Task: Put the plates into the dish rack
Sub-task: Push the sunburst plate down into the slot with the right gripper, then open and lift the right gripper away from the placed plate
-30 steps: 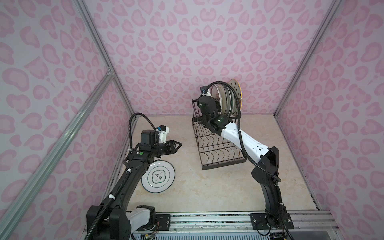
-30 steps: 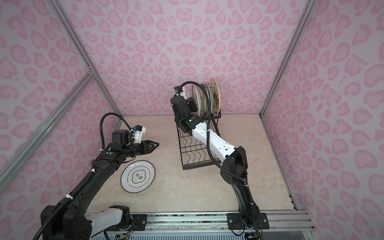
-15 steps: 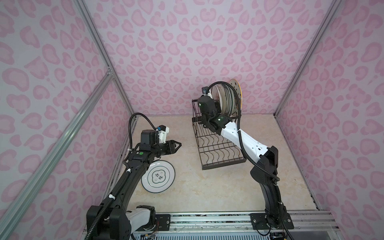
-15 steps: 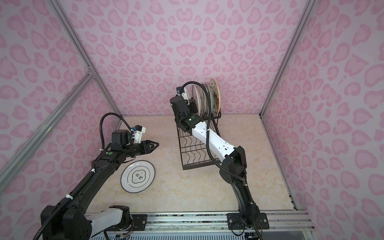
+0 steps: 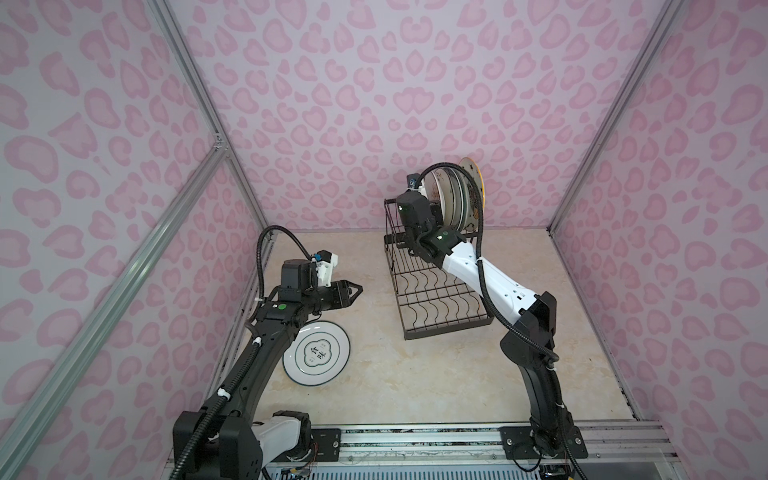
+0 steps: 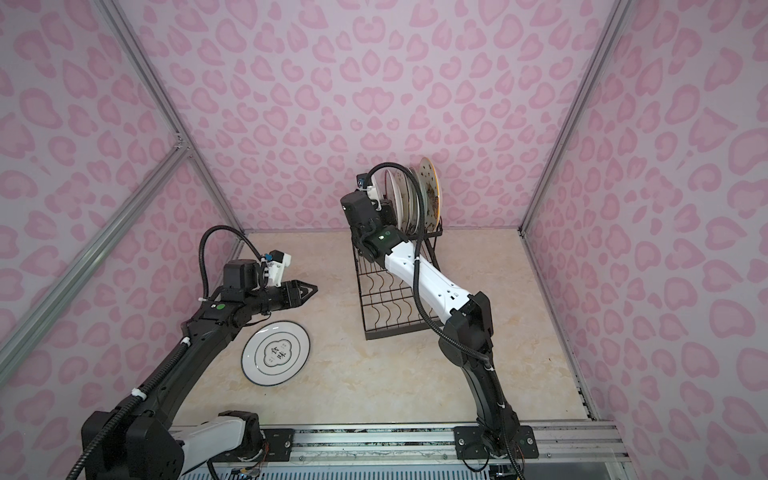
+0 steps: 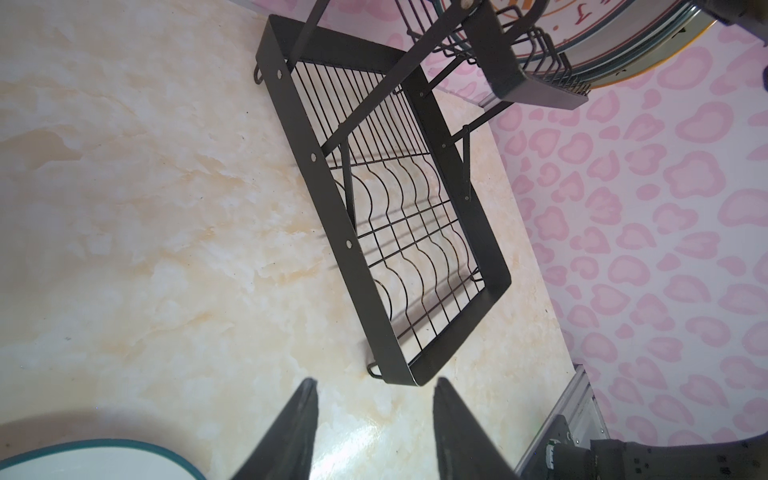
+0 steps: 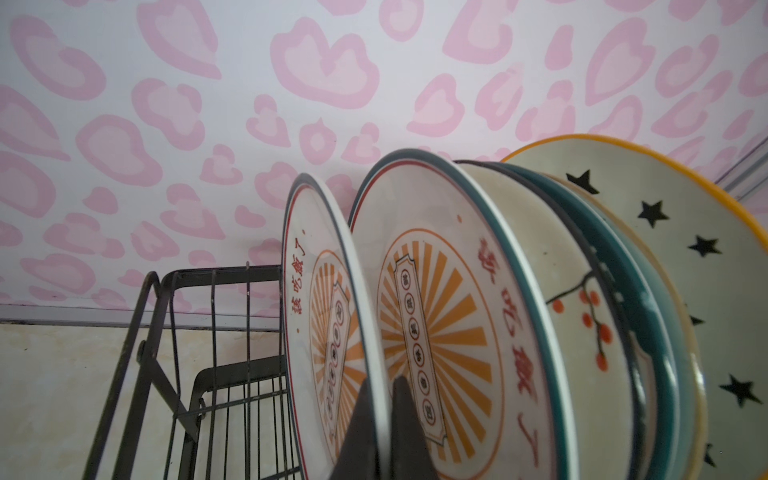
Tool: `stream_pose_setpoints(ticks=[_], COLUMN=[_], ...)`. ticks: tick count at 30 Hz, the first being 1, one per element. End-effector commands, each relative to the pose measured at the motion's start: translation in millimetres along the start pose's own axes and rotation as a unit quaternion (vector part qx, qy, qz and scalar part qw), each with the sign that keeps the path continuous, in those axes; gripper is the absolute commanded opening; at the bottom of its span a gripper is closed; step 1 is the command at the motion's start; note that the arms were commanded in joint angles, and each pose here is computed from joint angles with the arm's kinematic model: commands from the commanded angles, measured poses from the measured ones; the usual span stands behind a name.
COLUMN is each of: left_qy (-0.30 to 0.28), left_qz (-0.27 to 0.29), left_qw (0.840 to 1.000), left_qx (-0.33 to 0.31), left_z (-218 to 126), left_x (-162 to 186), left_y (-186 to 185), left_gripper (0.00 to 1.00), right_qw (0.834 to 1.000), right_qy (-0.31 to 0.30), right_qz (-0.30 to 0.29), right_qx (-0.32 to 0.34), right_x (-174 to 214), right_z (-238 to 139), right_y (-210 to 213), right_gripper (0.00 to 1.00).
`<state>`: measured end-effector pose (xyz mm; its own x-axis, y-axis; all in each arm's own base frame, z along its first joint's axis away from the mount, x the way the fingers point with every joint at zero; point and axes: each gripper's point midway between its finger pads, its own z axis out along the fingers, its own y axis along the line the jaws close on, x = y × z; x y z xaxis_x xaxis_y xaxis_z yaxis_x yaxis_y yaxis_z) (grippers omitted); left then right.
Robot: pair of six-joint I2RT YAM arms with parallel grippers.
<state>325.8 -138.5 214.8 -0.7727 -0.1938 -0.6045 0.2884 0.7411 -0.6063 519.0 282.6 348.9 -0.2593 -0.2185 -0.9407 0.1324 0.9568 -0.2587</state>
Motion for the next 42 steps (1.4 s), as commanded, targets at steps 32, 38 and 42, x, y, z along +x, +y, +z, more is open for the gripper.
stream_pose_setpoints(ticks=[32,38,42], left_qy=[0.000,-0.005,-0.011], left_qz=[-0.003,-0.007,-0.012], left_qw=[1.000,1.000,0.999], left_qx=[-0.004,-0.011,-0.030], left_z=[-3.9,-5.0,-6.5], left_x=[0.3,-2.0,-6.5], left_y=[0.1,1.9,7.9], left_gripper=[0.48,0.48,0.48], right_qw=[0.999,0.998,0.995], right_qy=[-0.030,-0.046,-0.064], right_qz=[0.001,0.004,0.008], right_qx=[-0.024,-0.050,-0.075], right_x=[-21.9,-35.2,-45.8], right_z=[-12.5,-22.7,-37.5], right_y=[-7.7,-7.2,-6.3], right_gripper=[0.44,0.47,0.51])
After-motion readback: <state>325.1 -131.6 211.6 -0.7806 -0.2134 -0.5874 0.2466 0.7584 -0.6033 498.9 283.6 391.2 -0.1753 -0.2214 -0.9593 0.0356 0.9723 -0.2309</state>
